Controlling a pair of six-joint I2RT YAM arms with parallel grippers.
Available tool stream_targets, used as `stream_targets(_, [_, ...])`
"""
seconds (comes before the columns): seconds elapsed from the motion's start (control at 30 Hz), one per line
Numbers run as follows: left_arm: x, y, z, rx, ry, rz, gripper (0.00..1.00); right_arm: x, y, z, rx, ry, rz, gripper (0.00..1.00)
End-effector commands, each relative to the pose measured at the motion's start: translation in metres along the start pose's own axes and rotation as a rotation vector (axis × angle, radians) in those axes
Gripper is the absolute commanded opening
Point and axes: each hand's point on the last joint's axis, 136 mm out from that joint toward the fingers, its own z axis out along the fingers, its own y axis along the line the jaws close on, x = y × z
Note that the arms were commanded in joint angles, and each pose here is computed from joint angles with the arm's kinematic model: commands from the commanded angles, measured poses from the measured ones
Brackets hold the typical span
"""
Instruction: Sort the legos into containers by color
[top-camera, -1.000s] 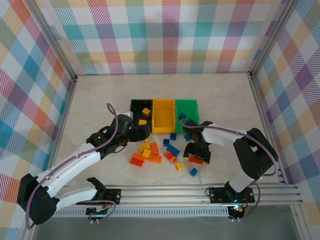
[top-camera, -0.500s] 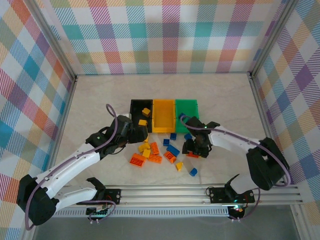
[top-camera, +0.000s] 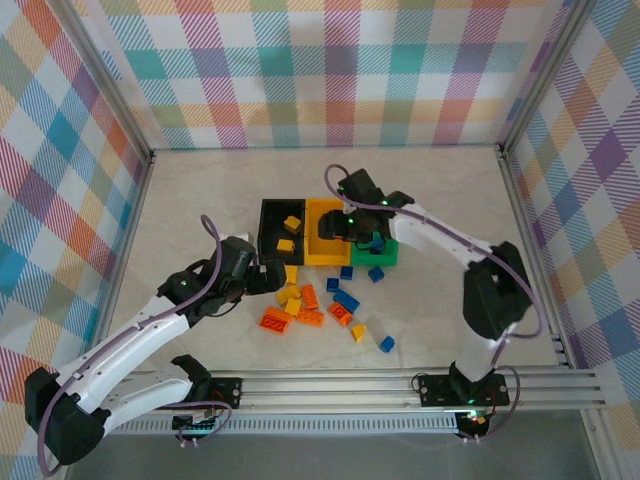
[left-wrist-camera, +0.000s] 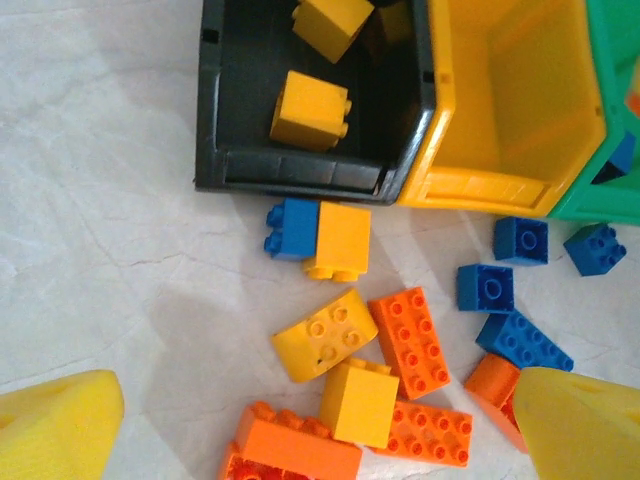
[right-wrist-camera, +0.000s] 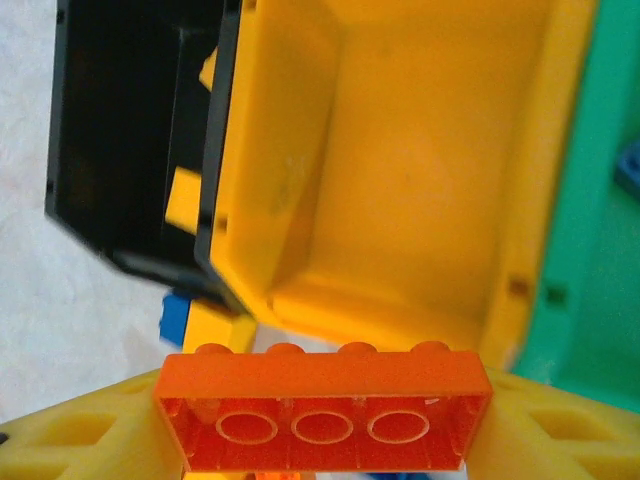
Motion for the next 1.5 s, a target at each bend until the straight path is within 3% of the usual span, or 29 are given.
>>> stream_targets(0.0, [0.013, 0.007, -0.006, -0.012, 0.041, 0.002, 1.0, -0.021, 0.004, 0.015, 0.024, -0.021, -0.032, 0.67])
stream_targets(0.27, [0.034, 0.011, -0.005, -0.009, 0.127, 0.016, 1.0, -0.048, 0.011, 0.025, 0.042, -0.053, -0.014, 0.82])
stream_targets(0.47, [0.062, 0.001, 0.001, 0.031, 0.215, 0.043, 0.92, -0.043, 0.013, -0.004, -0.002, -0.111, -0.009, 0.82])
stream_targets(0.63, [0.097, -0.004, 0.018, -0.016, 0.282, 0.13, 0.87, -0.021, 0.005, -0.016, -0.029, -0.119, 0.019, 0.82])
stream_targets(0.93, [0.129, 0.006, 0.043, -0.124, 0.333, 0.235, 0.95, -0.006, -0.009, -0.031, -0.037, -0.143, 0.056, 0.83])
stream_targets(1.2, [0.135, 0.02, 0.068, -0.215, 0.318, 0.282, 0.93, -0.012, -0.016, -0.045, -0.047, -0.18, 0.084, 0.83])
stream_targets(1.47, [0.144, 0.025, 0.084, -0.244, 0.33, 0.3, 0.76, -0.012, -0.025, -0.053, -0.043, -0.196, 0.107, 0.83])
